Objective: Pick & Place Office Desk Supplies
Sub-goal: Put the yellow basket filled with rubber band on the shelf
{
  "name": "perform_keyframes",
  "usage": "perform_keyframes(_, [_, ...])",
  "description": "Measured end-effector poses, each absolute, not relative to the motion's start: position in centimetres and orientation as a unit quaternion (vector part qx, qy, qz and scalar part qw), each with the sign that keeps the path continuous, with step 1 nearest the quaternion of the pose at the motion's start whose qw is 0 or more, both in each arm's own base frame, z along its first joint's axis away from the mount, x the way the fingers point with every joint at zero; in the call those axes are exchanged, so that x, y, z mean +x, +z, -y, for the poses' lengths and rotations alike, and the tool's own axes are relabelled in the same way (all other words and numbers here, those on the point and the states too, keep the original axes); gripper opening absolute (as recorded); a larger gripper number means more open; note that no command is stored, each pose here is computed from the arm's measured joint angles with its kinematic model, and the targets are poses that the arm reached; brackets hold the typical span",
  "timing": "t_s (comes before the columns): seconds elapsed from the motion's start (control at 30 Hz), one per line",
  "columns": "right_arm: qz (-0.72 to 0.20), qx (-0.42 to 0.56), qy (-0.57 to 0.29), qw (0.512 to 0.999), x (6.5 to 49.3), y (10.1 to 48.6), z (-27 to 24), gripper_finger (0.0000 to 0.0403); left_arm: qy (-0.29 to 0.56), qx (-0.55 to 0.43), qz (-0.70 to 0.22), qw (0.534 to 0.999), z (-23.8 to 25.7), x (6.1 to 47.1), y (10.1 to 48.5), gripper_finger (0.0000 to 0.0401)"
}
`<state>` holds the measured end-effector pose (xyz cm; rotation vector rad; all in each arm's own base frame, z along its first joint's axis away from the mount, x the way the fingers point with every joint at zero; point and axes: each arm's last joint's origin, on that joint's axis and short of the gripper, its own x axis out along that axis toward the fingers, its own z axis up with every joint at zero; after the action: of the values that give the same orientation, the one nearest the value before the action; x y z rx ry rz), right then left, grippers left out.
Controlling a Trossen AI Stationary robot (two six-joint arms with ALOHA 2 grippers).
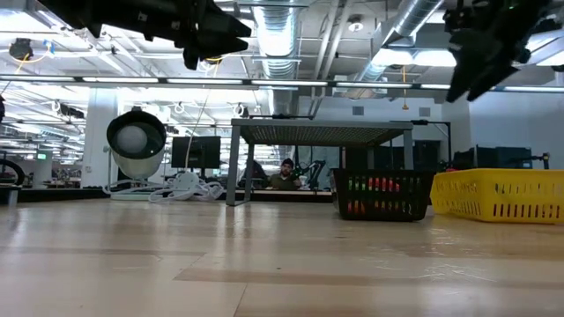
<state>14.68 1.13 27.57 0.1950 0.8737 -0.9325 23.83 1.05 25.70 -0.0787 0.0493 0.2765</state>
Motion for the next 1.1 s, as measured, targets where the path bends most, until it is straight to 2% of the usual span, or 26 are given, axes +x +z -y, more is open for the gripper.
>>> perform_keyframes(0.2, [-0.466, 0.141, -0.345, 0.803, 15.0, 27.2, -2.7, 0.0384, 0.137, -0.04, -0.007, 0.99, -1.1, 23.8, 26.0, 0.0159])
perform_keyframes(0.53, [-0.506, 0.197, -0.217, 0.811, 16.5, 26.7, -4.8, 0.0378, 0.137, -0.04, -0.02, 0.99, -1.1, 23.8, 25.8, 0.0159])
perform_keyframes(0.87, [-0.602, 0.102, -0.172, 0.773, 18.4, 23.0, -8.9, 0.0316, 0.133, -0.043, -0.019, 0.99, -0.9, 23.8, 25.8, 0.0159])
perform_keyframes(1.1, [-0.646, 0.029, -0.185, 0.74, 19.7, 20.1, -10.0, 0.031, 0.117, -0.056, -0.01, 0.992, -0.7, 23.9, 26.0, 0.0159])
